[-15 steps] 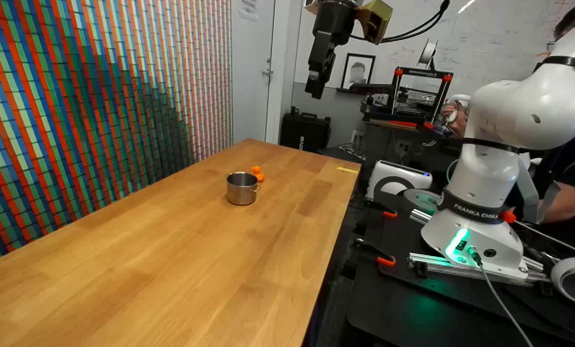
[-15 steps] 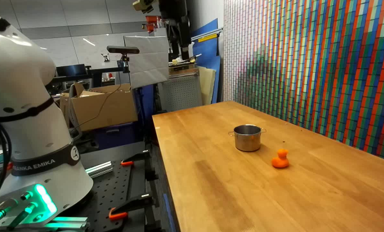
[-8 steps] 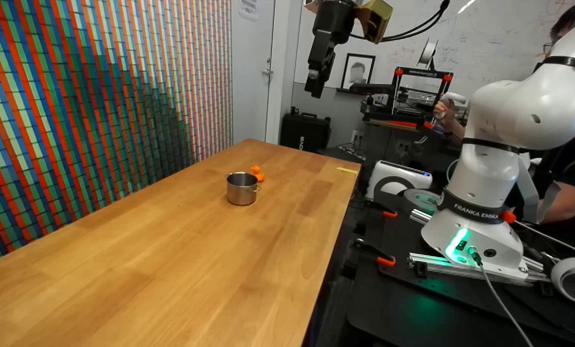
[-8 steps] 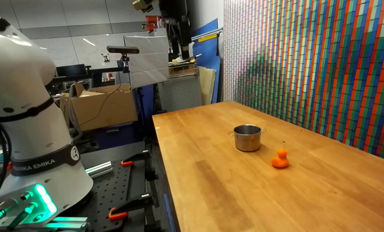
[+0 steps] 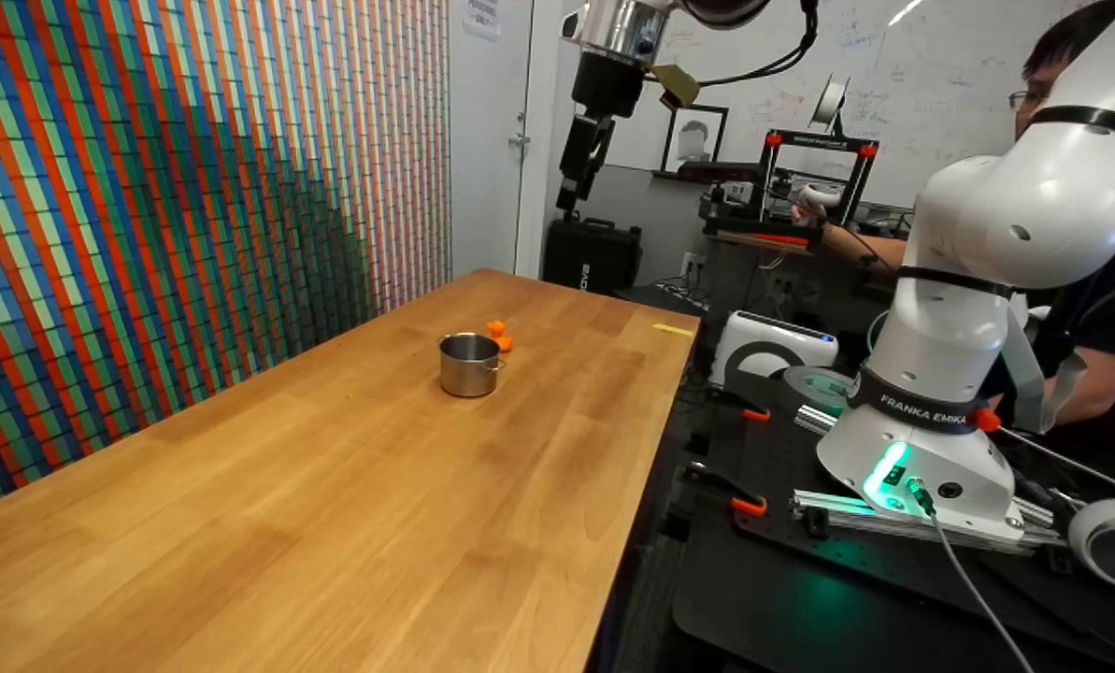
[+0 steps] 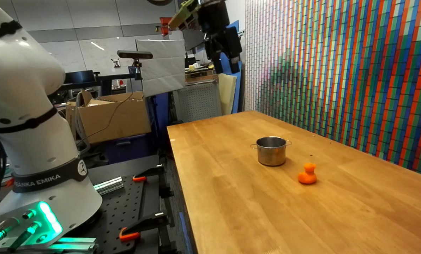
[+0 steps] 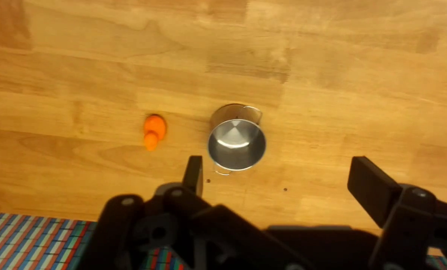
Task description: Place the orange rubber duck in the pot
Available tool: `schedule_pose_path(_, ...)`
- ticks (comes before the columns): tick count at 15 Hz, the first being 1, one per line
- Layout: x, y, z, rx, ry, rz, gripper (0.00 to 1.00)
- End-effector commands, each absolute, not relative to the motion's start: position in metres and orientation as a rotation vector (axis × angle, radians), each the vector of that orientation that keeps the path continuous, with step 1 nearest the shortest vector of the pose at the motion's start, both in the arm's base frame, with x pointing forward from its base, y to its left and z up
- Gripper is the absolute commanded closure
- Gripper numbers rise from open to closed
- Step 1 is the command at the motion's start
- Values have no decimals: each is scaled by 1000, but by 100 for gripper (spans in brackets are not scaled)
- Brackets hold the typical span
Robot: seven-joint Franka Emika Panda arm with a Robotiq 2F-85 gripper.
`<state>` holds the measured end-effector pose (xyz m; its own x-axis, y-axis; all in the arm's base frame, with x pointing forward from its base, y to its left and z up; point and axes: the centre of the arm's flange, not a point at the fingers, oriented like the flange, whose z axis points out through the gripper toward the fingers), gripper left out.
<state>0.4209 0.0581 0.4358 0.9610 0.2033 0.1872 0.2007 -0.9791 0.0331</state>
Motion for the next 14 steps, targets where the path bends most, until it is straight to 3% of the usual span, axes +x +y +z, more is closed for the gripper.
schedule_pose_path(1,470,20,405,2992,263,302,0)
schedule_pose_path(8,524,-62,329,2973,79,262,0)
schedule_pose_path(14,561,-77,257,3017,-16,213,0)
